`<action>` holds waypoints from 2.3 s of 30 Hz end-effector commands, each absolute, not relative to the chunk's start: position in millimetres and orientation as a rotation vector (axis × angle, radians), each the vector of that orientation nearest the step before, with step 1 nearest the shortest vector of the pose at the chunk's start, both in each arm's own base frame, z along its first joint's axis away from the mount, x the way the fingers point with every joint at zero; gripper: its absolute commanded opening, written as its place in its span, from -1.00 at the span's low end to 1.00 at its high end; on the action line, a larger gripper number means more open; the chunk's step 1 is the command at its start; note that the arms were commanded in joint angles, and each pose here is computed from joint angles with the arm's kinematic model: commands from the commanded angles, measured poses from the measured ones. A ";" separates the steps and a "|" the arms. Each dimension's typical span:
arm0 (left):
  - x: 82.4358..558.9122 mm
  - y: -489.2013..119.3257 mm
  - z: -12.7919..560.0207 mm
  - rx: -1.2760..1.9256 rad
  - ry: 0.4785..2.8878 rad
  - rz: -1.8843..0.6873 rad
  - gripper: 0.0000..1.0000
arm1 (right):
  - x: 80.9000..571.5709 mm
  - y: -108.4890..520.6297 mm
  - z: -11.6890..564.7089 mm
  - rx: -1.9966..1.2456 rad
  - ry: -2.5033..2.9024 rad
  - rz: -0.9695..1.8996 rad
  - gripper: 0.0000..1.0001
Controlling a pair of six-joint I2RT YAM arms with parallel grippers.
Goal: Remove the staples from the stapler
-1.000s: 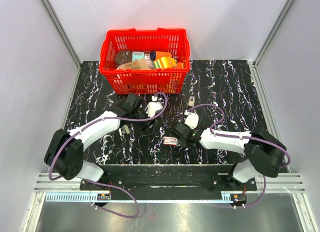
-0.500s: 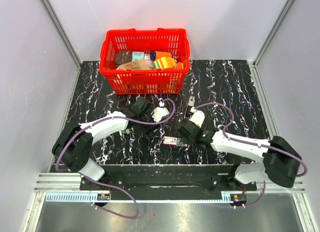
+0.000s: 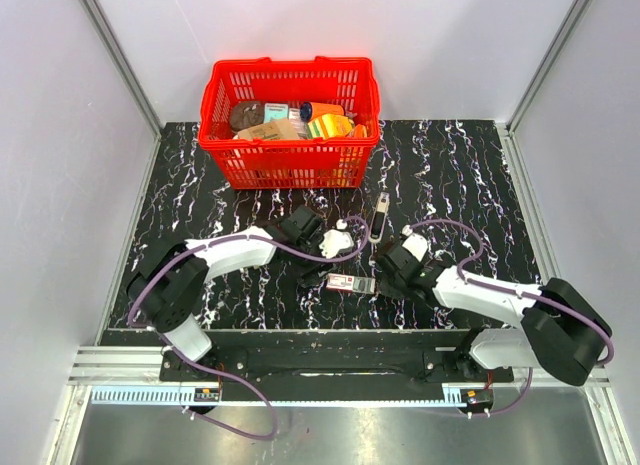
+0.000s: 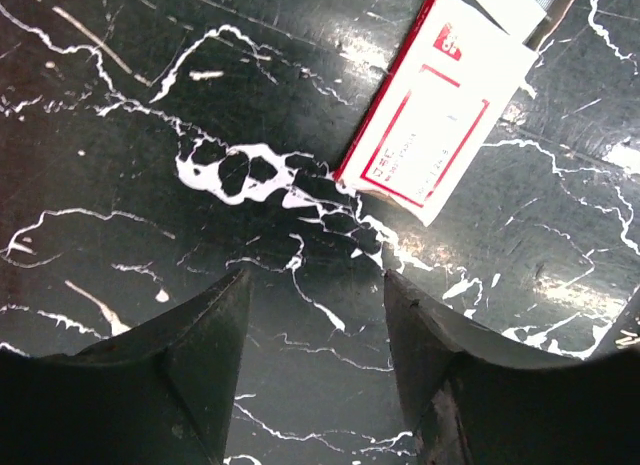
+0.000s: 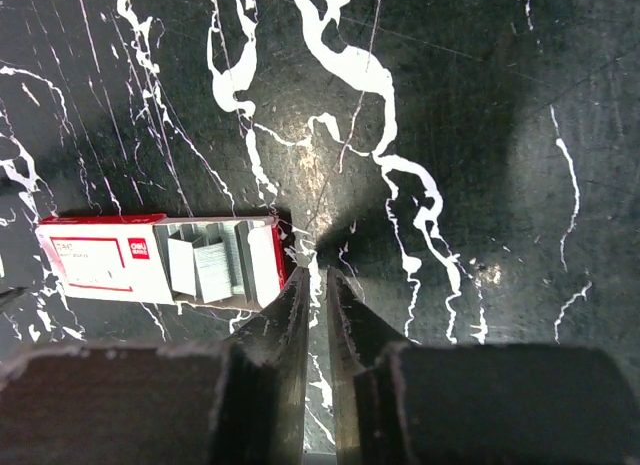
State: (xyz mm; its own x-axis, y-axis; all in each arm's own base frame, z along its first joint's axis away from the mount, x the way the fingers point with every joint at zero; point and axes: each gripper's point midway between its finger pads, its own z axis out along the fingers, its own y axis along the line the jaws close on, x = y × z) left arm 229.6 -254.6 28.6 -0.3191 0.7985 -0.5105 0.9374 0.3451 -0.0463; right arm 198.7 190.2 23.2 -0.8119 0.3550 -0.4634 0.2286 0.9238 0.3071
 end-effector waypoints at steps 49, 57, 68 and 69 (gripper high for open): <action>245.3 -284.2 28.5 1.629 2.116 -0.377 0.05 | 235.2 257.6 12.4 0.400 2.567 0.700 -0.89; 244.2 -282.5 22.4 1.662 2.127 -0.339 0.01 | 231.3 264.0 8.6 0.387 2.585 0.733 -0.93; 248.1 -280.1 28.9 1.655 2.119 -0.306 0.00 | 227.5 245.8 15.7 0.365 2.565 0.657 -0.81; 248.5 -281.2 29.2 1.649 2.118 -0.306 0.00 | 229.7 252.1 18.2 0.363 2.547 0.704 -0.81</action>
